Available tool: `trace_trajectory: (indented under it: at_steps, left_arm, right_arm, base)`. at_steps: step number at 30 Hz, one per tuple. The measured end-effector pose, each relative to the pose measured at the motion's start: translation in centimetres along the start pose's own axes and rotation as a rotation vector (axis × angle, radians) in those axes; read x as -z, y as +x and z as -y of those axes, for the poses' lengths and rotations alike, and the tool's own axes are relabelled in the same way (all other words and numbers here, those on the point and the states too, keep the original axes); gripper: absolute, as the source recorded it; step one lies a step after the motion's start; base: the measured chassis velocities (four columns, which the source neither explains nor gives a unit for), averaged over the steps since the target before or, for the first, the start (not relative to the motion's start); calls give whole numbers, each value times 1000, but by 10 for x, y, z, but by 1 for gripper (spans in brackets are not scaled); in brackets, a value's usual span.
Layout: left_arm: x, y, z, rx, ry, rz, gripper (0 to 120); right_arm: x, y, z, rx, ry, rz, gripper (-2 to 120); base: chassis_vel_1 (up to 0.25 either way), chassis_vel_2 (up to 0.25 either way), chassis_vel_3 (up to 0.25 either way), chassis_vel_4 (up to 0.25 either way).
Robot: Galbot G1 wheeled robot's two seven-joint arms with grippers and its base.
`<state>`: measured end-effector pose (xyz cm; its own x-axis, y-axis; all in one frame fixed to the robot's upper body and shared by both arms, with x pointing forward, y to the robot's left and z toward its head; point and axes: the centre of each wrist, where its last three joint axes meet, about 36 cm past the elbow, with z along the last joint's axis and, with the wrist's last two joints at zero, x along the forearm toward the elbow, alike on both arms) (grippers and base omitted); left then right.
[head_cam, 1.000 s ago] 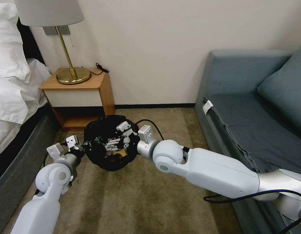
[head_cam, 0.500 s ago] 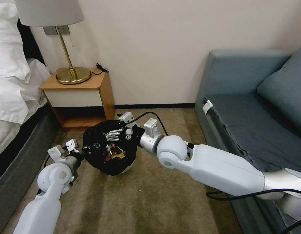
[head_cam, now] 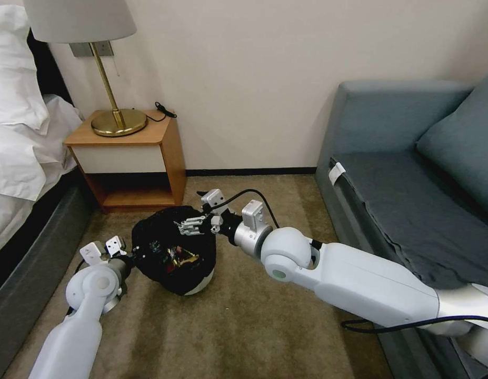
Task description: Pick up the trash bin, then pick up the garbage on the floor and place it into the trash bin.
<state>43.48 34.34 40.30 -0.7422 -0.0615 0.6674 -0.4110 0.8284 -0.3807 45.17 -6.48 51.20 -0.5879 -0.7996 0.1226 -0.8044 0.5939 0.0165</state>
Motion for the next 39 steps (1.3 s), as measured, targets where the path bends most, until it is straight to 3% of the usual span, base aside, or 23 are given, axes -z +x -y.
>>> trace_trajectory:
  at_steps: [25,28,31,34,38,39]
  left_arm:
    - [-18,-15,-7,3,13,-18,3]
    - [-18,-14,-7,-16,9,-12,18]
    - [-18,-14,-6,-24,5,-4,23]
    - [-20,-13,-6,-44,-23,35,39]
    - [-19,-11,-4,-67,-29,64,49]
    - [-18,-9,-3,-85,-30,88,58]
  right_arm:
    - [-19,23,0,-20,-40,5,100]
    - [-20,27,3,-36,-38,16,100]
    - [-23,31,4,-50,-34,24,100]
    - [-28,38,9,-81,-17,41,100]
    - [-31,43,12,-101,-14,51,100]
    - [-31,47,16,-120,-15,62,100]
  base:
    - [0,0,0,0]
    - [0,0,0,0]
    - [0,0,0,0]
    - [0,0,0,0]
    - [0,0,0,0]
    - [0,0,0,0]
